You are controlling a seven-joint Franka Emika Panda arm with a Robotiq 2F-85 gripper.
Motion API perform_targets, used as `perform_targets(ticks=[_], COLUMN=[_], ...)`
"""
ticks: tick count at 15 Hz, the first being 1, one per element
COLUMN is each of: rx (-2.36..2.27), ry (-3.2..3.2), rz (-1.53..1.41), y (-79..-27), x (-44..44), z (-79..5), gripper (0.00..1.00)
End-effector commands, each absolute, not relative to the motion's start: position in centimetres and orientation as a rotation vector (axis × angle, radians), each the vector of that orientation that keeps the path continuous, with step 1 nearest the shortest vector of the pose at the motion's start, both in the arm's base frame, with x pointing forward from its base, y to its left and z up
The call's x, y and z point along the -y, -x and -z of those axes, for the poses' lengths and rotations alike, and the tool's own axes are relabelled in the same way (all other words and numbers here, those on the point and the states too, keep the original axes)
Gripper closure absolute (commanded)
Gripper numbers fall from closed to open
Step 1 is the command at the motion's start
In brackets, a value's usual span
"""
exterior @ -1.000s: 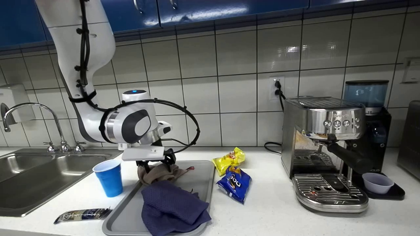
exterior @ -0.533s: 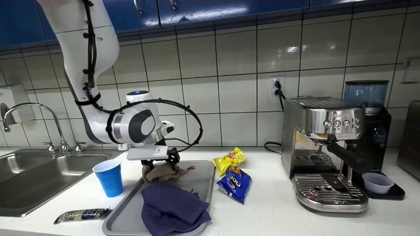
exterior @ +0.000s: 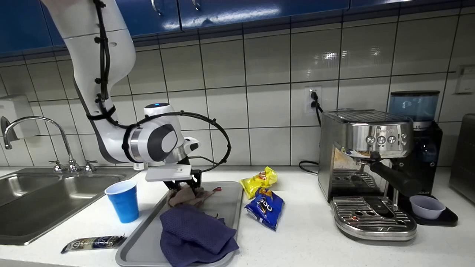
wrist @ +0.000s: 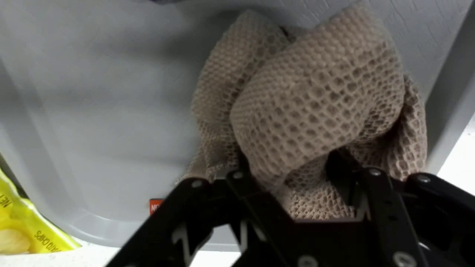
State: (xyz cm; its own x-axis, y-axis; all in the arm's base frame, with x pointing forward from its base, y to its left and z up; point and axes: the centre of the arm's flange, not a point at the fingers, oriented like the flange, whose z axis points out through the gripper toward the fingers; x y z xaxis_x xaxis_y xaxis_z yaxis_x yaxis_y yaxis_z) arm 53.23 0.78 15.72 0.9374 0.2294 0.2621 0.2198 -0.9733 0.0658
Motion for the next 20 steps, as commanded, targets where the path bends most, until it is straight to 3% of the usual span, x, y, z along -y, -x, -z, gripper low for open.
perform_targets(ticks=[1,4,5,20], rx=[-0.333,-0.297,-0.286,-0.190], ry=[-3.049,-3.055,-3.061,-3.169], rz=[-0.392,-0.396,-0.401,-0.516], y=[-53.9,-54.3,-54.5,-56.8], x=[-1.0,-0.7,-0.6,-2.0], z=[-15.7,-16.2,-16.7,-24.3], gripper=[0.76,0.97,1.00,0.97])
